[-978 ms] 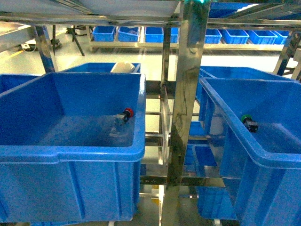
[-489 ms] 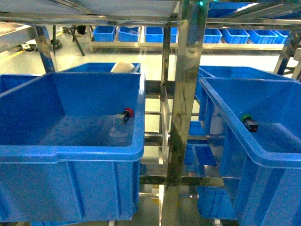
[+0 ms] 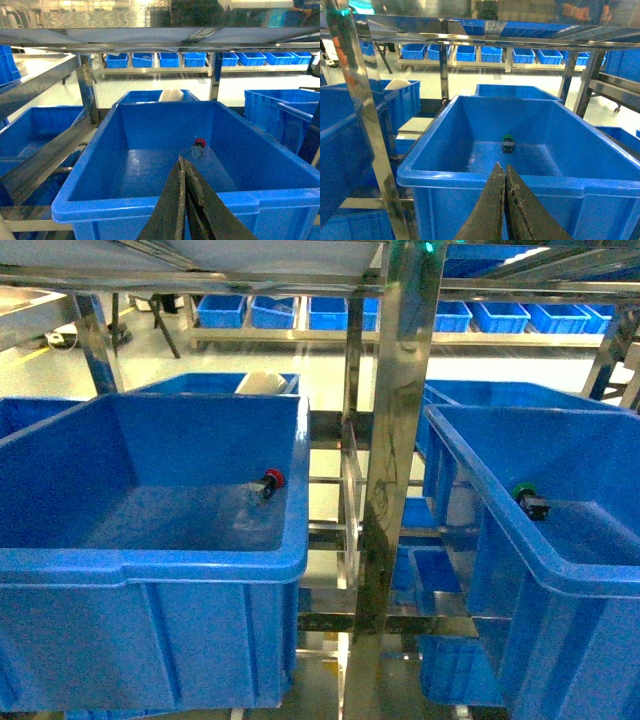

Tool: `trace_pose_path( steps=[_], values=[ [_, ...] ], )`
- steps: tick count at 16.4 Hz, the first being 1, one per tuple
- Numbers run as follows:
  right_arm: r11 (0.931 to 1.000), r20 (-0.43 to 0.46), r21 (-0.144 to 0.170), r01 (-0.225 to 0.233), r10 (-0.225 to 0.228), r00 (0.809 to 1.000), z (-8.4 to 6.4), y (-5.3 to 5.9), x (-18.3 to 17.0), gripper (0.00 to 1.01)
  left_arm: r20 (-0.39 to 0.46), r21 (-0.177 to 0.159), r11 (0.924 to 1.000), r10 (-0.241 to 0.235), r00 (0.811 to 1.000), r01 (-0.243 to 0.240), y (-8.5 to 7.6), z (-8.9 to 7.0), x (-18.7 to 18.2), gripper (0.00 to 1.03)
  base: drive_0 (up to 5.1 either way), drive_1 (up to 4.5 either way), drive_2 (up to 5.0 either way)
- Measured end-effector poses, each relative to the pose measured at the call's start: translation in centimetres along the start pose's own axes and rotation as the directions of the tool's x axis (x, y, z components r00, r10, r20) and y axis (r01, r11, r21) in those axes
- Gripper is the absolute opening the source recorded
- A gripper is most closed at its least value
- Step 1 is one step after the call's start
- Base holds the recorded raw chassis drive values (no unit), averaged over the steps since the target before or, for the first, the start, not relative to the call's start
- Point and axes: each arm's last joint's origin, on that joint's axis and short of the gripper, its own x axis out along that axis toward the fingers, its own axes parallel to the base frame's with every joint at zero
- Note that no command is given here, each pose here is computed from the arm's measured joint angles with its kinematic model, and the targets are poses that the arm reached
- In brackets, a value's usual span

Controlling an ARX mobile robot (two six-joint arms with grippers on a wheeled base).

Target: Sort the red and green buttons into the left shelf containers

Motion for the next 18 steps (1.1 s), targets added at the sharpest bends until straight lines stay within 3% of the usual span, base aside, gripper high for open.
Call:
trace_pose_path(
  steps=[5, 6, 18],
  values=[
    [1.0, 0.0, 0.0, 0.001, -0.001, 1.0, 0.0, 0.0, 0.0, 0.02, -0.047, -0.001, 1.0, 0.003, 0.999, -0.003, 0.0, -0.6, -1.2, 0.01, 0.0, 0.0, 0.0],
    [1.0, 0.0, 0.0, 0.0, 0.0, 1.0, 0.0, 0.0, 0.0, 0.02, -0.002, -0.001, 1.0, 0.007, 1.0, -0.007, 0.0, -0.2, -1.3, 0.01, 0.0, 0.0, 0.0],
    [1.0, -0.001, 0.0, 0.0, 0.0, 1.0, 0.0, 0.0, 0.0, 0.02, -0.018, -0.001, 1.0, 0.0, 1.0, 0.0, 0.0, -0.4, -1.3, 0.01, 0.0, 0.0, 0.0]
  ],
)
